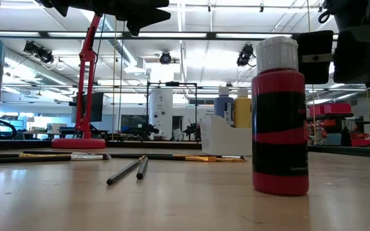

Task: Pick & Place Paint Supplies
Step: Put the small green paint bottle into the white bin

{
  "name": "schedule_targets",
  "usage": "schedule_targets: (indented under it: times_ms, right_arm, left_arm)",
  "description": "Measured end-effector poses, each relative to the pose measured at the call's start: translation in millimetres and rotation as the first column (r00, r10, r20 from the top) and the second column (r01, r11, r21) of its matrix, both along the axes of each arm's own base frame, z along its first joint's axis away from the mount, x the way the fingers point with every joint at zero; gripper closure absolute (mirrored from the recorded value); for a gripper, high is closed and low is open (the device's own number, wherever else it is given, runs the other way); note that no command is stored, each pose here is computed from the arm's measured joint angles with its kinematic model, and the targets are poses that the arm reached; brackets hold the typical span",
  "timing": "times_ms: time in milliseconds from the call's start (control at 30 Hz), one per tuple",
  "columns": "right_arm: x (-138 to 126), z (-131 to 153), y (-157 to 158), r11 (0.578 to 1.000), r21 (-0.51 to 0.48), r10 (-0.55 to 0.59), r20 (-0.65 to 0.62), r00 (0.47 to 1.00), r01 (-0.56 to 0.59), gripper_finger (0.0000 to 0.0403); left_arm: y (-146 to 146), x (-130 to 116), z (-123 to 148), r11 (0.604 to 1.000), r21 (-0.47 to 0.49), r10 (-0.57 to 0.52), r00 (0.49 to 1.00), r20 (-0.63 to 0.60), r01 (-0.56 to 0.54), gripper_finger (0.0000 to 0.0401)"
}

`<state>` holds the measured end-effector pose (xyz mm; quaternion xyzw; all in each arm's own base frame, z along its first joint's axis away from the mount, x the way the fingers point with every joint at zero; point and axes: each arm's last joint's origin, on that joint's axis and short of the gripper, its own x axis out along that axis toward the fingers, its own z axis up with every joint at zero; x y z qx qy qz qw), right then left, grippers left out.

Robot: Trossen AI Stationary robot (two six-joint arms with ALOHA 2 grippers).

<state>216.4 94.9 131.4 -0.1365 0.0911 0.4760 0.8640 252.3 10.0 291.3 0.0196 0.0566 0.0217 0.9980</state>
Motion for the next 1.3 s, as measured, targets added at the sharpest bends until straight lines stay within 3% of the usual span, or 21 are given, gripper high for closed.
schedule_targets:
  times_ms: [133,333,533,700,800,900,967,1100,1167,1233,1300]
  right_arm:
    - [0,0,0,1.0,-0.002,0.001,0.002,1.0,-0.001,0.0293]
    - [3,7,-6,0.999,0.036,-0.036,0.045,0.998,0.035,0.0293]
    - [1,41,-19,0.983,0.147,-0.125,0.125,0.984,0.106,0.0282]
    - [-11,69,-38,0.958,0.164,-0.266,0.19,0.945,0.237,0.0293]
    - [-20,85,-51,0.909,0.173,-0.413,0.233,0.881,0.38,0.0293]
    - [-30,96,-63,0.795,0.189,-0.607,0.256,0.752,0.577,0.0293]
    - [-35,99,-71,0.675,0.177,-0.734,0.25,0.631,0.716,0.0293]
    - [-41,93,-87,0.347,0.129,-0.93,0.172,0.324,0.929,0.0293]
    - [-41,86,-93,0.221,0.1,-0.97,0.126,0.208,0.97,0.0293]
    - [-40,81,-98,0.132,0.087,-0.989,0.077,0.126,0.987,0.0293]
    - [-40,76,-102,0.077,0.076,-0.997,0.031,0.075,0.994,0.0293]
  left_arm:
    - [0,0,0,1.0,0.0,0.0,1.0,0.0,0.0,0.0191]
    - [0,0,0,1.0,0.0,0.0,1.0,0.001,0.0,0.0191]
    - [0,0,0,1.0,0.009,-0.001,1.0,0.001,0.001,0.0191]
    - [0,0,0,1.0,0.017,-0.002,1.0,0.0,0.002,0.0191]
    - [0,0,0,1.0,0.017,-0.002,1.0,0.0,0.002,0.0191]
    - [0,0,0,1.0,0.017,-0.002,1.0,-0.001,0.002,0.0191]
    - [0,0,0,1.0,0.016,-0.002,1.0,-0.001,0.002,0.0191]
    - [0,0,0,1.0,0.016,-0.002,1.0,0.0,0.002,0.0191]
    - [0,0,0,1.0,0.016,-0.002,1.0,0.001,0.002,0.0191]
    - [0,0,0,1.0,0.016,-0.002,1.0,0.001,0.002,0.0191]
    - [0,0,0,1.0,0.016,-0.002,1.0,0.001,0.002,0.0191]
